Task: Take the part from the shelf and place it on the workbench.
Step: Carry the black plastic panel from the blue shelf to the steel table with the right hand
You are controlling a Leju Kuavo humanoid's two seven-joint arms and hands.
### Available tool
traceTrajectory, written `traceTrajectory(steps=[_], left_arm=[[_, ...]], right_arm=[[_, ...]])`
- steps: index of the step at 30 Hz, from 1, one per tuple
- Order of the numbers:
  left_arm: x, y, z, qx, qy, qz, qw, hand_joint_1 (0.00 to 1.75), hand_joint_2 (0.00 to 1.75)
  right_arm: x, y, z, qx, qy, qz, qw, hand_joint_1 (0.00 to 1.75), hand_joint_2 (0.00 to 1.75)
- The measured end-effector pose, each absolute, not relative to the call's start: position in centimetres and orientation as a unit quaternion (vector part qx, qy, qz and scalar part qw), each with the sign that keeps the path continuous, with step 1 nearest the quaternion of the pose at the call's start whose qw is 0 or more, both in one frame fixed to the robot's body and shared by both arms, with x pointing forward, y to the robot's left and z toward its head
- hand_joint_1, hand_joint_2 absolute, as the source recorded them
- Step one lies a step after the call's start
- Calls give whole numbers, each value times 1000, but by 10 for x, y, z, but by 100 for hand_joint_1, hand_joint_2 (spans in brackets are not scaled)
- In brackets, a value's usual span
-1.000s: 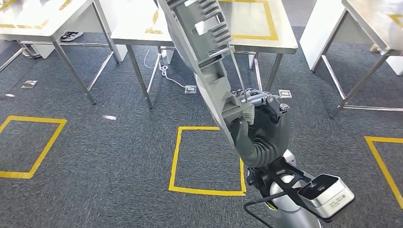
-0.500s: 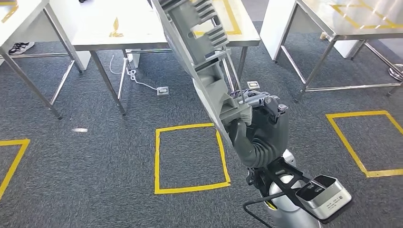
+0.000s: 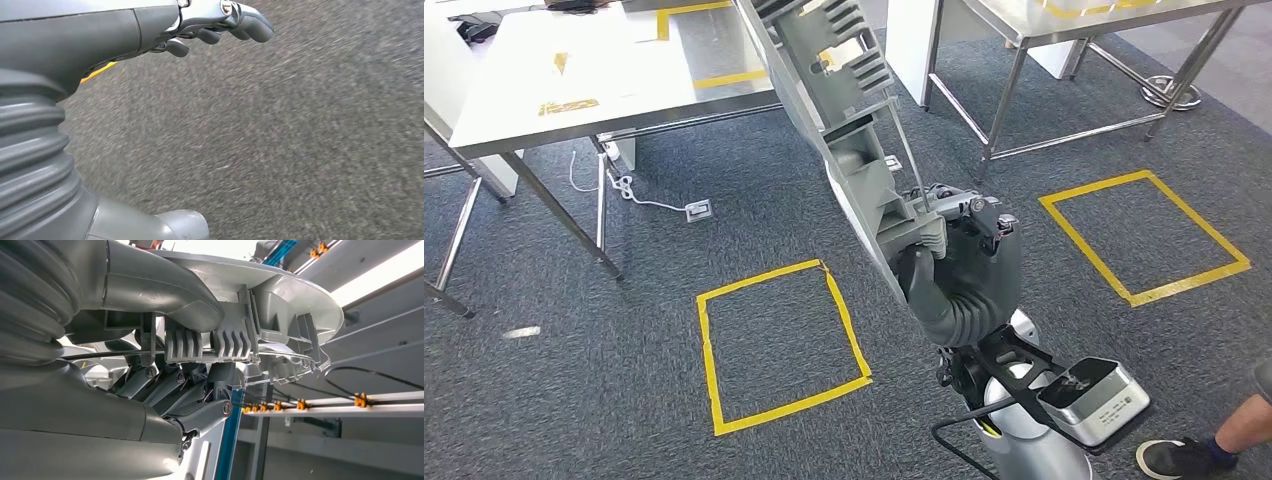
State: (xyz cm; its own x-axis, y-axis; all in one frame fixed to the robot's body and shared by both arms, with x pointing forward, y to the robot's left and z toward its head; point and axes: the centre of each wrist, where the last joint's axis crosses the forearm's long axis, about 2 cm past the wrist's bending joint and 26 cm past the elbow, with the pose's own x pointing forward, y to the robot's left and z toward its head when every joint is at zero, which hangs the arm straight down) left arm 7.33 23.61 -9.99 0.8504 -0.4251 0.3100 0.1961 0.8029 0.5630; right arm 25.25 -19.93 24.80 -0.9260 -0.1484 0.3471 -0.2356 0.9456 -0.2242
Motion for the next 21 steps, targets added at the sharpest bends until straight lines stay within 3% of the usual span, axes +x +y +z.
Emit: traceTrajectory(steps=[21], left_arm=[[73, 237, -100, 273, -216, -172, 922, 0, 175]], right_arm=[[252, -201, 244, 87, -972, 133, 173, 166, 175]])
